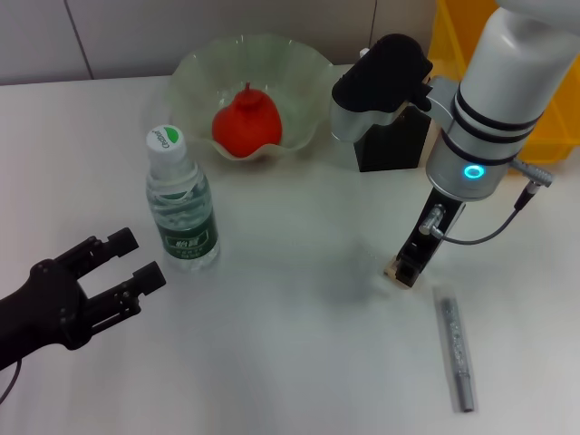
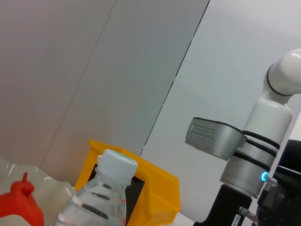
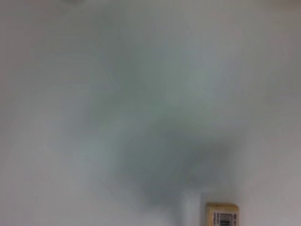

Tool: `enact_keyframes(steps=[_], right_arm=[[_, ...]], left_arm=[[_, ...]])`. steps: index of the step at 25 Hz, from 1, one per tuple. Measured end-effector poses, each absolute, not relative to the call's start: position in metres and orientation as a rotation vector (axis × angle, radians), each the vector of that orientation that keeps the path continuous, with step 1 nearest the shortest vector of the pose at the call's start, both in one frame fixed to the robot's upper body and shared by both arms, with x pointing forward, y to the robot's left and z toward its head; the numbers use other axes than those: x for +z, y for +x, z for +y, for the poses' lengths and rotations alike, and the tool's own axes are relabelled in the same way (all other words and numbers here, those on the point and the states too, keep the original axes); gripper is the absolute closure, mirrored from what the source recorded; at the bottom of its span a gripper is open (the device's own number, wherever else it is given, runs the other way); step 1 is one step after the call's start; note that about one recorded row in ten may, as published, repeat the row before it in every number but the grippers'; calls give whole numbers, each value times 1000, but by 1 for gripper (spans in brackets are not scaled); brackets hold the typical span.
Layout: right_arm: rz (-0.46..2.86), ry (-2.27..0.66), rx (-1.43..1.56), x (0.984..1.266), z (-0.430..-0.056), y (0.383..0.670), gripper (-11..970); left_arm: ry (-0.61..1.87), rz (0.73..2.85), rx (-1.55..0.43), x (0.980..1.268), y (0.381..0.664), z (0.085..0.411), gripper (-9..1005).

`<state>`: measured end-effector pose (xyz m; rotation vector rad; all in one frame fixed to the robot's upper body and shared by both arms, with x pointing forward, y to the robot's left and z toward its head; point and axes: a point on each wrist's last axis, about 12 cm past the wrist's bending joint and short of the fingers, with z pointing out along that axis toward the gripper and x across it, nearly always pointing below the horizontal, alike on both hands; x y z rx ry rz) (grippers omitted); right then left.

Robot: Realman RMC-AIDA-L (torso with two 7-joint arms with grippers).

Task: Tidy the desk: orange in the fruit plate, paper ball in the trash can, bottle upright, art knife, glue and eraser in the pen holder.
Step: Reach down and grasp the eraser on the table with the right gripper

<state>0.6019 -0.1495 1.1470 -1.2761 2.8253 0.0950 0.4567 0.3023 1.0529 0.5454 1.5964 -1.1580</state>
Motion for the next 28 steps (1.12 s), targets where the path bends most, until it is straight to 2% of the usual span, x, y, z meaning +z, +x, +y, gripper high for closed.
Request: enact_keyframes(steps=[28], right_arm=[[2805, -1275, 99, 1131, -148, 602, 611]], left_arm=[[555, 1603, -1159, 1052, 456, 302, 209]])
